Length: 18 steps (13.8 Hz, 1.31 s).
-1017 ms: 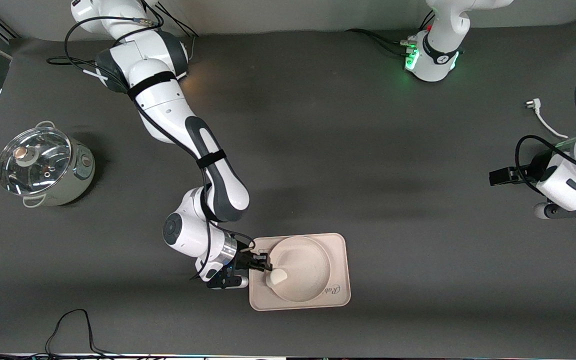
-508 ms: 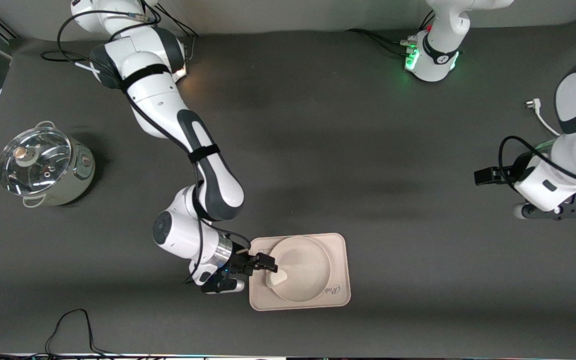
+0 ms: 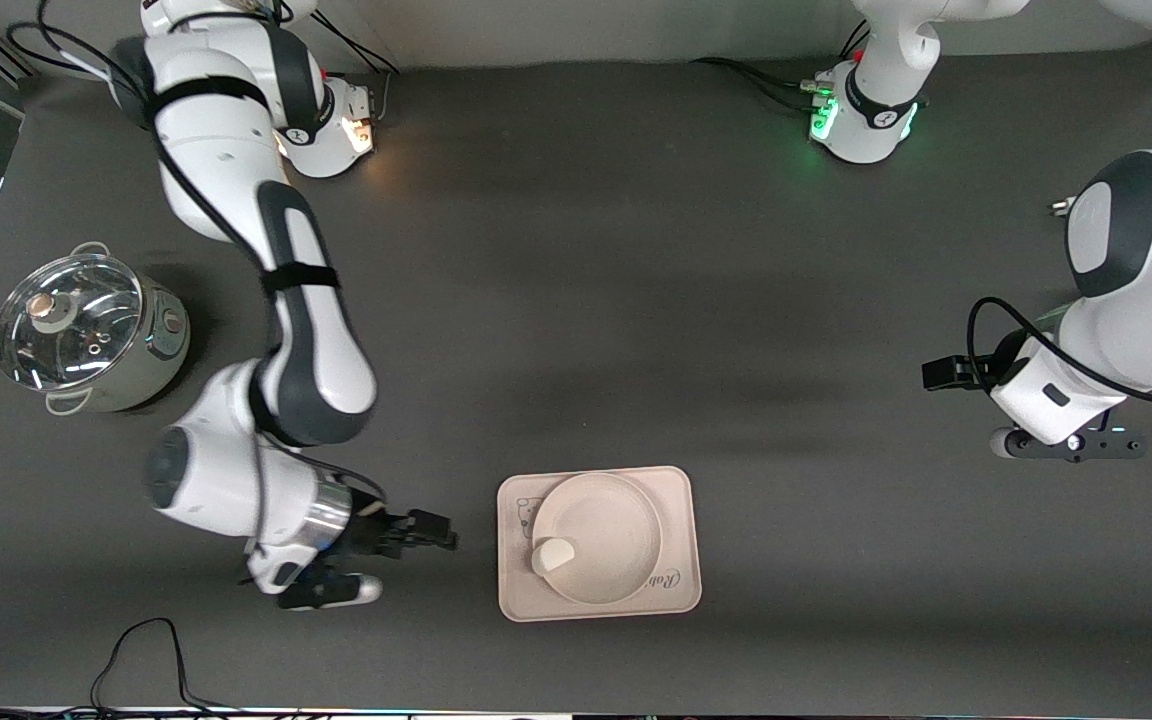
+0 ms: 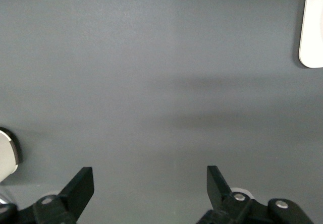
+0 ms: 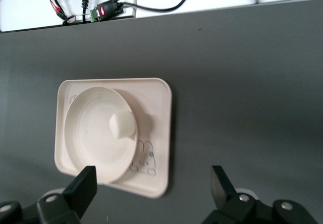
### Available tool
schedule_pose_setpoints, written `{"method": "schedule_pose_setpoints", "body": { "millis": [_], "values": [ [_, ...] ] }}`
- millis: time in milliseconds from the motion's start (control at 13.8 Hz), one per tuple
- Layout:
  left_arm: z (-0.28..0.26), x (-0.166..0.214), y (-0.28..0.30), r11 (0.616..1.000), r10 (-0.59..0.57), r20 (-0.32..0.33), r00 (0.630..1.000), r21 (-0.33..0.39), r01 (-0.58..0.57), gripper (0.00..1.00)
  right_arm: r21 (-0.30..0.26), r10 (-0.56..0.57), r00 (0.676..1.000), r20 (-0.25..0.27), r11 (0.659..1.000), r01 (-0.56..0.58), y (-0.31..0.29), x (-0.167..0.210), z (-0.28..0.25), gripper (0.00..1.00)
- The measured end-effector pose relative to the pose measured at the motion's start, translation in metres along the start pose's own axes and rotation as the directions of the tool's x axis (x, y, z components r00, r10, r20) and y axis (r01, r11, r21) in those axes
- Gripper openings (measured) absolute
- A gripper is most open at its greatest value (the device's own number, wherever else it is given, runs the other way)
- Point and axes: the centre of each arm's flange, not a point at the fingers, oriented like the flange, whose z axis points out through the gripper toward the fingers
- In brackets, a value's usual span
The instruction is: Place bun in plate and plate on tray
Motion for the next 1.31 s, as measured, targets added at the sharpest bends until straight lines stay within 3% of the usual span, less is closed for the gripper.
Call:
{"method": "schedule_pose_setpoints", "body": {
  "millis": [145,363,799,1307],
  "values": [
    [-0.001,0.001,-0.002,1.000,0.000,-0.008,1.000,0.015,0.000,1.00,-0.028,0.002,0.999,0.044,1.000,-0.001,0.018,-0.006,-0.049,1.00],
    [-0.019,-0.007,-0.008,1.000,-0.009,-0.037,0.999,0.017,0.009,1.00,-0.155,-0.021,0.993,0.120,0.987,0.039,0.032,-0.022,-0.115,1.00],
    [-0.085,-0.087,-0.075,0.993,-0.101,-0.018,0.995,0.058,0.102,1.00,-0.281,-0.012,0.978,0.207,0.957,0.072,0.047,-0.087,-0.203,1.00],
    [-0.062,-0.092,-0.071,0.995,-0.096,-0.053,0.994,0.022,0.098,1.00,-0.321,-0.001,0.969,0.245,0.944,0.082,0.006,-0.181,-0.209,1.00]
  ]
}}
